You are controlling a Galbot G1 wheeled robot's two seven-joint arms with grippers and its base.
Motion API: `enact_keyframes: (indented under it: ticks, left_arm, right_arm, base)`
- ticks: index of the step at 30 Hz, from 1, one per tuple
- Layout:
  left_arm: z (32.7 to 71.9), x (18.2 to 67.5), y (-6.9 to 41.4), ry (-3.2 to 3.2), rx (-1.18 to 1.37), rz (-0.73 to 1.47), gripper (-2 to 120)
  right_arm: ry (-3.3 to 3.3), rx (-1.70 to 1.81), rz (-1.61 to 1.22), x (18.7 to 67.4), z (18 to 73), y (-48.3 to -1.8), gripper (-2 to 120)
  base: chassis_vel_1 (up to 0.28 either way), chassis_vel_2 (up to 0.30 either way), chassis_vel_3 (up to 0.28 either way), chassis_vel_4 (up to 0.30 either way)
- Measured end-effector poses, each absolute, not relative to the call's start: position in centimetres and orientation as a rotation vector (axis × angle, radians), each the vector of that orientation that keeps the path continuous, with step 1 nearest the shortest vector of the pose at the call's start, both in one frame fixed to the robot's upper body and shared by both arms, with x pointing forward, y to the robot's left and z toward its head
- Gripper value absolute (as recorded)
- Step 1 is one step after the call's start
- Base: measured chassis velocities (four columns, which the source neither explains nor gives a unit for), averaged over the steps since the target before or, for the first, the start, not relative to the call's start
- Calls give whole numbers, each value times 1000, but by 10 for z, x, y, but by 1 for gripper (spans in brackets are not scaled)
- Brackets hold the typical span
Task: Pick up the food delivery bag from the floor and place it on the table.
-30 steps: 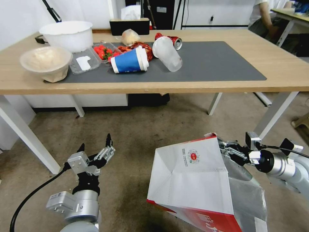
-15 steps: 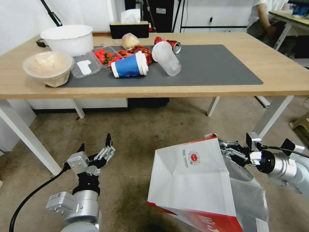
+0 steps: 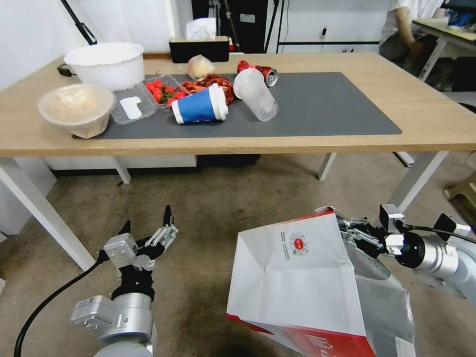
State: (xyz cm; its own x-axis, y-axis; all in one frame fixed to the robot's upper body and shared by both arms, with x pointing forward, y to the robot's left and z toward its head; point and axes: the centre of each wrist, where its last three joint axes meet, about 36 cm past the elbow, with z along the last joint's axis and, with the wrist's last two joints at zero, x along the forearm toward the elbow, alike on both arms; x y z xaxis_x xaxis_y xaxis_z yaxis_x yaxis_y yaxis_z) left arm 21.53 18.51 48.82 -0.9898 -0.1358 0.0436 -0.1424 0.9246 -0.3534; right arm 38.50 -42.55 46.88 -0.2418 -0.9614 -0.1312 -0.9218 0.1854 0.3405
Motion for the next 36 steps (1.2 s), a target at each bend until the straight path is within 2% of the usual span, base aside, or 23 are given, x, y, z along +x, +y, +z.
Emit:
enact_keyframes:
  ticks: [36]
  left_arm:
    - [491, 219, 192, -3074, 193, 544, 100]
  right_arm:
    - [-2314, 1878, -519, 387, 473, -425, 0]
  base:
    - [0, 0, 0, 0]
